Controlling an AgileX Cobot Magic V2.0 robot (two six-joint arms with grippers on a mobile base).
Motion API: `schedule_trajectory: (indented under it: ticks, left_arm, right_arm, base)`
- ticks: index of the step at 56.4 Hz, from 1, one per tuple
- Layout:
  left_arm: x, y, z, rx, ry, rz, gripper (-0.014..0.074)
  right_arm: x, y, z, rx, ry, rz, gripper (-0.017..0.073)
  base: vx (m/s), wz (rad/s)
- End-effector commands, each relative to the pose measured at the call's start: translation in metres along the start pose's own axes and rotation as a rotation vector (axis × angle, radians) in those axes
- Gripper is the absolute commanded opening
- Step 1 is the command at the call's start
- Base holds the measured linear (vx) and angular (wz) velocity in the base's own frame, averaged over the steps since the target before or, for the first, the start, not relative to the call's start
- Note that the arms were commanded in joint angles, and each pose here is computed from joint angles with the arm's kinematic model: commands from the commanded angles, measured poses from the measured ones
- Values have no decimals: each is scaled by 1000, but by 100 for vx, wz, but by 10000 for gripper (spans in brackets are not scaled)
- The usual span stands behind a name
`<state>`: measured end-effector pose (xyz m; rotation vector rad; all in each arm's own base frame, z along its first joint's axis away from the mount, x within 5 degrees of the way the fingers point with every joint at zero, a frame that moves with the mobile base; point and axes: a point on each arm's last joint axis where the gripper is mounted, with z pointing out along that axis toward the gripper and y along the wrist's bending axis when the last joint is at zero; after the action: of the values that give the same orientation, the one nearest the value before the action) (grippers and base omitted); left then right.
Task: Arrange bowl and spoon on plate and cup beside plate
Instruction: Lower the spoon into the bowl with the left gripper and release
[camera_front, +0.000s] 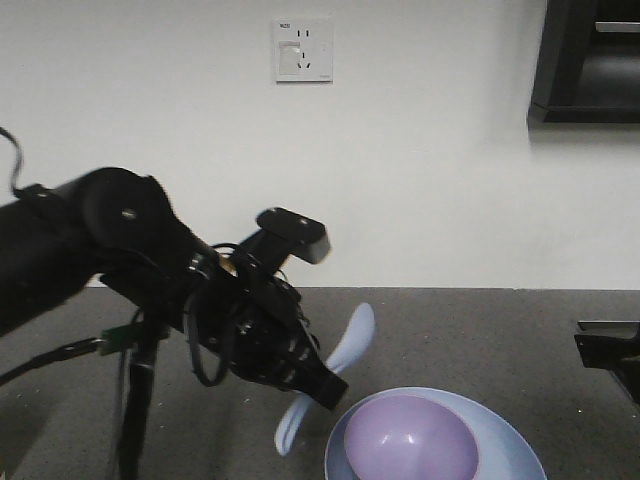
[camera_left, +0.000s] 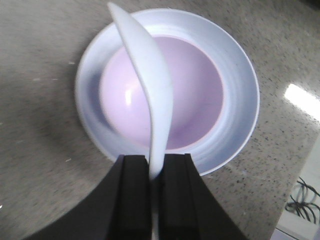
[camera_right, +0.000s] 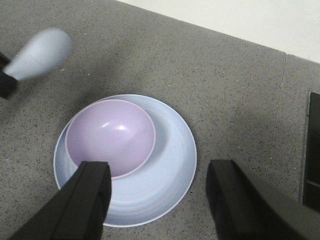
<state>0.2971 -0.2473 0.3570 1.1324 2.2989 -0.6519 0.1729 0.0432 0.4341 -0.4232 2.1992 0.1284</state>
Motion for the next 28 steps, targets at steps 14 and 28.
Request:
schedule_trajectory:
  ticks: [14, 28]
  left_arm:
    - [-22, -12, 33, 69, -3, -38, 0]
    - [-19, -10, 59, 70, 39, -61, 6]
  right_arm:
    - [0, -2, 4, 31, -66, -11, 410]
    - [0, -2, 4, 32, -67, -11, 410]
  base:
    - [0, 0]
    - [0, 0]
